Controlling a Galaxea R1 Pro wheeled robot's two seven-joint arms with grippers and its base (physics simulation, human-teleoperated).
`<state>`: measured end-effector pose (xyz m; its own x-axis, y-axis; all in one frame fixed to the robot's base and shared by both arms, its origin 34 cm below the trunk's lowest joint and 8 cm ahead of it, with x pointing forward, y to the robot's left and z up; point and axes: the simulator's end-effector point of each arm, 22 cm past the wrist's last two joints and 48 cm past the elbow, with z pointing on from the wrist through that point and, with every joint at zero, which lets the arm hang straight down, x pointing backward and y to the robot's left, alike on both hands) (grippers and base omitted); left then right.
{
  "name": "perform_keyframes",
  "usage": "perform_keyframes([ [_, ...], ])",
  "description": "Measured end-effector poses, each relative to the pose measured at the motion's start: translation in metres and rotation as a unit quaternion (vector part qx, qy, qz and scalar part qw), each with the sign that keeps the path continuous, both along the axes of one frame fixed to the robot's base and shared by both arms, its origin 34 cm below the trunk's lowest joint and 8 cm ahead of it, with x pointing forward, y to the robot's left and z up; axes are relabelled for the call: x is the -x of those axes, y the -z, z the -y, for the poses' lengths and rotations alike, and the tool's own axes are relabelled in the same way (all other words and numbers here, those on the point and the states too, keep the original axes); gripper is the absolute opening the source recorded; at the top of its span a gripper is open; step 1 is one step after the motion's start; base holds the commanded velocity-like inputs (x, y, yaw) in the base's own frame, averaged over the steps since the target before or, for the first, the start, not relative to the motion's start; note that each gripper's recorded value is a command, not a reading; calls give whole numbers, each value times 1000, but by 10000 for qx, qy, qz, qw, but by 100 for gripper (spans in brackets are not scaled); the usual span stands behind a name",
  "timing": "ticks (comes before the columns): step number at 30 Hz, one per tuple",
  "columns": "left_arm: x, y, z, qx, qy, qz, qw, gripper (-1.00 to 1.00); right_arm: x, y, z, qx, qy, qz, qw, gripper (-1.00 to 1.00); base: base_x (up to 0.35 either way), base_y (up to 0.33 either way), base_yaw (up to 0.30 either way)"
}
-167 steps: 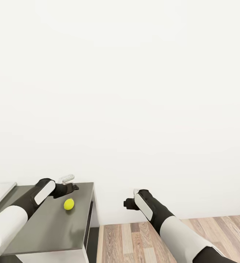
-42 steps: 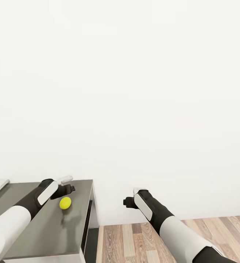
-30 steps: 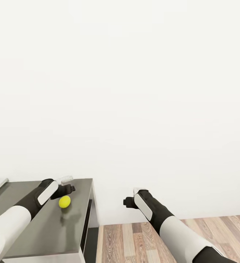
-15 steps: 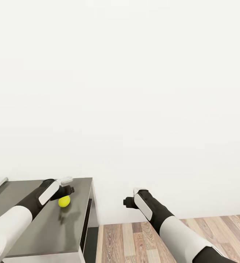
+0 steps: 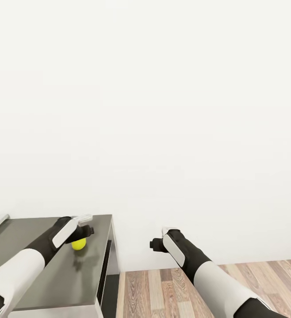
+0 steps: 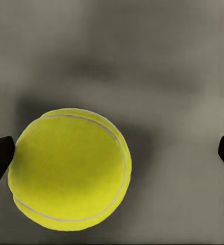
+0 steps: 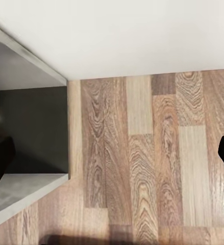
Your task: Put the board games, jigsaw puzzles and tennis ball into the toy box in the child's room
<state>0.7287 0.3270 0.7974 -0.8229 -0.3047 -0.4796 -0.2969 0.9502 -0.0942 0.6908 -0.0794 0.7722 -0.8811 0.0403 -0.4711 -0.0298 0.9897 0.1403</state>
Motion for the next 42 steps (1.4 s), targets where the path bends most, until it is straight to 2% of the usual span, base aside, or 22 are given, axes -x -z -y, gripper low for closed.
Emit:
perform_keyframes([
  [6,14,20,-10,-91,-193,-263,9994,100,0,4,1,5,4,1,10000,100,0,0,0],
  [37,12,20,-11,-85,-226,-203,9995,100,0,4,0,1,0,1,10000,100,0,0,0],
  [38,12,20,-11,-84,-225,-202,9995,-100,0,4,0,0,0,1,10000,100,0,0,0],
  [42,12,20,-11,-61,-230,-197,9995,-100,0,4,0,0,0,2,10000,100,0,0,0],
])
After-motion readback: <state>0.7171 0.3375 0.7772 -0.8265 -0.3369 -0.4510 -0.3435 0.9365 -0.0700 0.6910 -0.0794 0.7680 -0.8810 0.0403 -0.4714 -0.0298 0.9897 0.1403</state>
